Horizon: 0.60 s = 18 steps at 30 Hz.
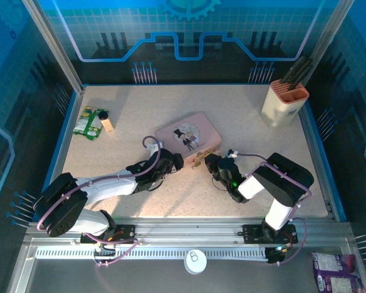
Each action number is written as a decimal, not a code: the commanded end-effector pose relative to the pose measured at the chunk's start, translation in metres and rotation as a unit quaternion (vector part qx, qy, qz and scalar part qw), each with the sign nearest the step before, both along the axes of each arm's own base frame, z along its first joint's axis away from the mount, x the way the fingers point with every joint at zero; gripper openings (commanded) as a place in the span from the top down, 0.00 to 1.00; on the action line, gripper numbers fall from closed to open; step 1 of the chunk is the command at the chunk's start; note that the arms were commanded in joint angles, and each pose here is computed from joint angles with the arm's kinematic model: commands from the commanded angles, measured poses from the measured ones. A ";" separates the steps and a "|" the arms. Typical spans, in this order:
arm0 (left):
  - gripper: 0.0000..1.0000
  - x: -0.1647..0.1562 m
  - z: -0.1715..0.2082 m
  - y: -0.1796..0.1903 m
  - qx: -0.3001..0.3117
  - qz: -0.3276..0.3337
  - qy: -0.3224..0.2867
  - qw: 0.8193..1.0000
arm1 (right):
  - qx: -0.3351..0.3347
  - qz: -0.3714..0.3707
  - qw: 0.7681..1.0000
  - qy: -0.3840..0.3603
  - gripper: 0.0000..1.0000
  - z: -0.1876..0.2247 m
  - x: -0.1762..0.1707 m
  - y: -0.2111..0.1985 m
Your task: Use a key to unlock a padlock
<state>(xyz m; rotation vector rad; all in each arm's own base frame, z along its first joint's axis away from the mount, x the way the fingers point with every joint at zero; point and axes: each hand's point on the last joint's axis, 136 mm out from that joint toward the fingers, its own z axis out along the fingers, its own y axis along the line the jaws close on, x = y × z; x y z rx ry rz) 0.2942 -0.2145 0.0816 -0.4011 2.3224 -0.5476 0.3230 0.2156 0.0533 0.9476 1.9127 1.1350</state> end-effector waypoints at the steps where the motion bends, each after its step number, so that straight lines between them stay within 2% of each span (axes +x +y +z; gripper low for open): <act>1: 0.26 -0.015 -0.028 0.026 0.061 0.019 0.042 0.997 | -0.007 -0.040 0.999 -0.005 1.00 0.004 0.004 -0.018; 14: 0.25 -0.011 -0.025 0.027 0.061 0.015 0.040 0.997 | -0.050 -0.067 0.997 -0.006 1.00 0.012 -0.002 -0.051; 18: 0.25 -0.005 -0.025 0.026 0.046 0.004 0.042 0.998 | -0.093 -0.049 0.994 -0.010 1.00 0.020 -0.007 -0.063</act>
